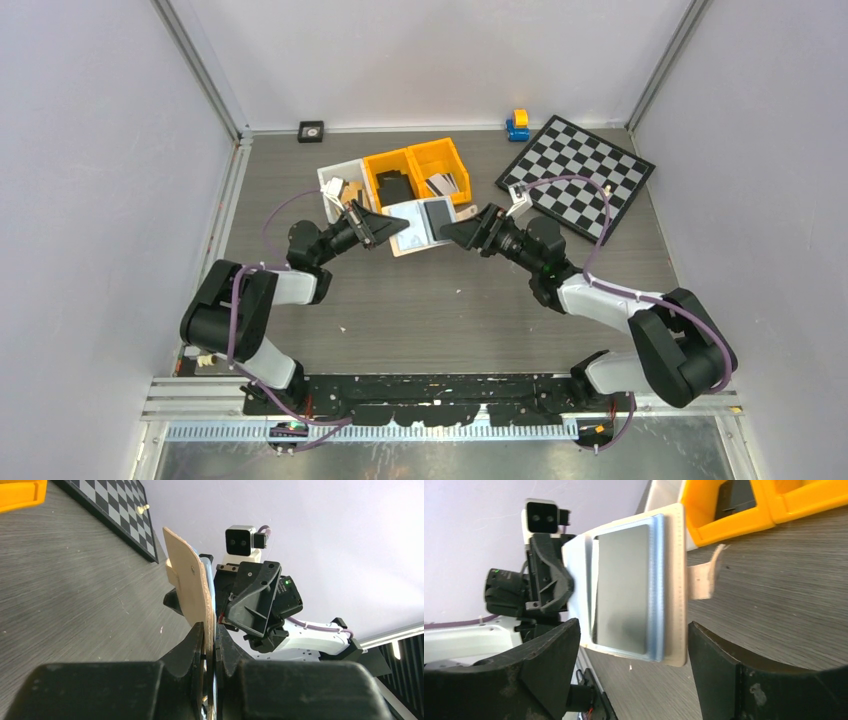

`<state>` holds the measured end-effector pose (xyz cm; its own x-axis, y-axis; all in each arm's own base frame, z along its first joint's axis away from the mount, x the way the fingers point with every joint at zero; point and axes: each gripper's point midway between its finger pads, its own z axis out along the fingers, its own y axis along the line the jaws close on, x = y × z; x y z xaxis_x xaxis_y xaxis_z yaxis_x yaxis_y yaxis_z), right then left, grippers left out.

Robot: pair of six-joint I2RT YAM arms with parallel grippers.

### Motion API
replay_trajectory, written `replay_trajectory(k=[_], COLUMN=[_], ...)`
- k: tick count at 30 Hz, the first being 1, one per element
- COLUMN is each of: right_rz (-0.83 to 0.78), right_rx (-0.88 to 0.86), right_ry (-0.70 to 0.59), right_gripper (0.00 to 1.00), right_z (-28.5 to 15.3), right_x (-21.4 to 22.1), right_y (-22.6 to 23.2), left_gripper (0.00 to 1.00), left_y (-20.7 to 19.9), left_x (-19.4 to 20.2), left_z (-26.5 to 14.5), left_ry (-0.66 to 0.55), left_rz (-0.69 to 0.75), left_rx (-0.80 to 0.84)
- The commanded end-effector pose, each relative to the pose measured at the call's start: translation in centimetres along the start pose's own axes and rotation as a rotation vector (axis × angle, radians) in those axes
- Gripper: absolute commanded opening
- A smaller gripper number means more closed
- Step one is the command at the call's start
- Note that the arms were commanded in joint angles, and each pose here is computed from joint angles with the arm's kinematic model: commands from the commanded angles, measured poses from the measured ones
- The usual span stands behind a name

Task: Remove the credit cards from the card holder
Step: Remove the credit card from the card holder.

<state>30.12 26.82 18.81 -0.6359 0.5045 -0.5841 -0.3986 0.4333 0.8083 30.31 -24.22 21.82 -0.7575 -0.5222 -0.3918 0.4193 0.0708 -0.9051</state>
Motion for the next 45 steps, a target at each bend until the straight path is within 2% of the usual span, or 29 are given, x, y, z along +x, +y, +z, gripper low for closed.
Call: replay_trajectory(k=[1,10,16,19,23,31,35,38,41,43,45], right_rz=[-0.027,-0.031,-0.030,-0.034,-0.034,-0.024,-0.014,-0.010,-0.006,-0.016,-0.013], right_rx=[-0.171,-0.198,-0.200,-0.200,-0.207,-0.194,-0.201,-0.208,-0.204,-0.195,-0.153], right_ry=[-0.044,-0.072,-0.104,-0.112,-0.119,-0.090,-0.063,-0.053,-0.048,-0.052,-0.076], right_gripper=[0.78,0.47,0.45,0.50,0.50,0.38,0.27,0.24,0.13,0.01,0.01], right_z=[-0.6,-1.2,-1.9,-2.2,-2.4,-1.8,-1.3,-1.1,-1.0,-1.0,-1.2], right_x=[-1.3,-1.8,-2.3,-2.5,-2.6,-2.2,-1.8,-1.7,-1.6,-1.7,-2.0], right_y=[3.9,4.6,5.0,5.3,5.5,5.0,4.8,4.8,4.7,4.5,3.5], left_gripper=[0.00,0.00,0.00,0.00,0.00,0.00,0.00,0.00,0.00,0.11,0.17], left_y=[-2.2,-2.4,-2.2,-2.2,-2.0,-2.6,-3.0,-3.0,-3.0,-2.7,-2.1], left_x=[-0.4,0.3,0.3,0.5,0.5,0.6,0.8,0.8,0.9,0.9,0.9], left_z=[0.0,0.4,0.4,0.4,0.5,0.4,0.5,0.6,0.5,0.5,0.6], left_ry=[-0.004,0.035,0.033,0.041,0.047,0.054,0.066,0.066,0.064,0.062,0.060], left_rz=[0.067,0.073,0.086,0.097,0.091,0.099,0.100,0.101,0.100,0.091,0.079], left_rx=[0.091,0.106,0.103,0.107,0.103,0.118,0.127,0.129,0.127,0.114,0.089])
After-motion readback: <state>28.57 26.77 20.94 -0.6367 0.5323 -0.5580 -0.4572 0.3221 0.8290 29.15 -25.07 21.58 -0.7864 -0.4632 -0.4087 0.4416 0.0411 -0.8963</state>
